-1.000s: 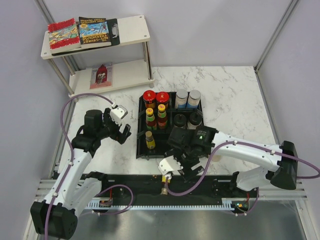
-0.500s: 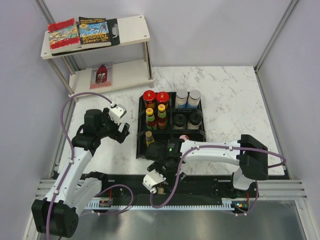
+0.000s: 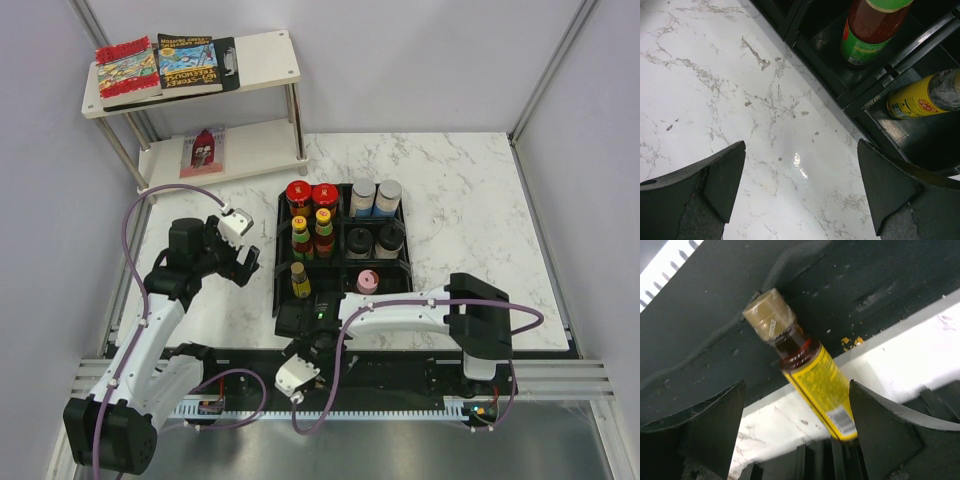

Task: Organize the condiment bottles
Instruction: Pick up the bottle from the center of the board.

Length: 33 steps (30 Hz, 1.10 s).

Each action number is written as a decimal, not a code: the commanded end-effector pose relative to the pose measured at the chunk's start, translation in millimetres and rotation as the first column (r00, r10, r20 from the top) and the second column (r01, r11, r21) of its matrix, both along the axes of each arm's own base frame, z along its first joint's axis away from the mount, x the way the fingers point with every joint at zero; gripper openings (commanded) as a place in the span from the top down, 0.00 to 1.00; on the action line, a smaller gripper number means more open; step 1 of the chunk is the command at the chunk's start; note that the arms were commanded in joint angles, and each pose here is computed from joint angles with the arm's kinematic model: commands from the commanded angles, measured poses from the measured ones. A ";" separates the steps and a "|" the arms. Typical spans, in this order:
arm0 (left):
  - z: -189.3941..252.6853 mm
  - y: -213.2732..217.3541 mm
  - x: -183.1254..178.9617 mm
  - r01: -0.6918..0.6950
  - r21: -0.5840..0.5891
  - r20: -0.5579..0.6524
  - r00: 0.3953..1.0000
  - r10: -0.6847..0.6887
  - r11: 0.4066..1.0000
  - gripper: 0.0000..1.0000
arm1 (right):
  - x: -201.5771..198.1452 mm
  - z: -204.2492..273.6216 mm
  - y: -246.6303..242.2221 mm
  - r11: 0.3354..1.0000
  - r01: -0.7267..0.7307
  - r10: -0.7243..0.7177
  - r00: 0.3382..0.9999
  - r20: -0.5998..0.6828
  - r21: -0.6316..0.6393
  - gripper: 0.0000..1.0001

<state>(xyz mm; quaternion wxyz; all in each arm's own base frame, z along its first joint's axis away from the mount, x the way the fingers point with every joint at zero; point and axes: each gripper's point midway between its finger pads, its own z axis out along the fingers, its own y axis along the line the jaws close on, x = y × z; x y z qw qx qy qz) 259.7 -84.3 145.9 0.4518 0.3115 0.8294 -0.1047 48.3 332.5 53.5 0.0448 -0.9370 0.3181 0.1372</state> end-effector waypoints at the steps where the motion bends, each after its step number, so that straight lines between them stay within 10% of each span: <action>1: 3.3 1.4 3.9 -0.001 0.002 0.033 0.999 0.001 1.000 0.01 | -5.7 -22.9 5.4 1.000 -0.028 0.028 0.999 -0.024 -0.012 0.11; 10: 4.0 0.8 3.3 0.002 -0.001 0.034 0.999 -0.002 1.000 0.01 | -1.4 -40.4 -1.9 0.999 0.005 -0.005 1.000 -0.002 -0.047 0.37; 17: 4.1 0.3 3.1 0.005 -0.003 0.034 0.999 -0.005 1.000 0.01 | 6.6 -35.6 -2.1 0.998 0.053 -0.053 0.998 0.047 -0.017 1.00; 33: 4.8 0.4 3.0 0.005 -0.003 0.038 0.999 -0.005 1.000 0.01 | 26.8 78.9 52.3 0.885 0.318 -0.333 0.943 -0.015 0.340 1.00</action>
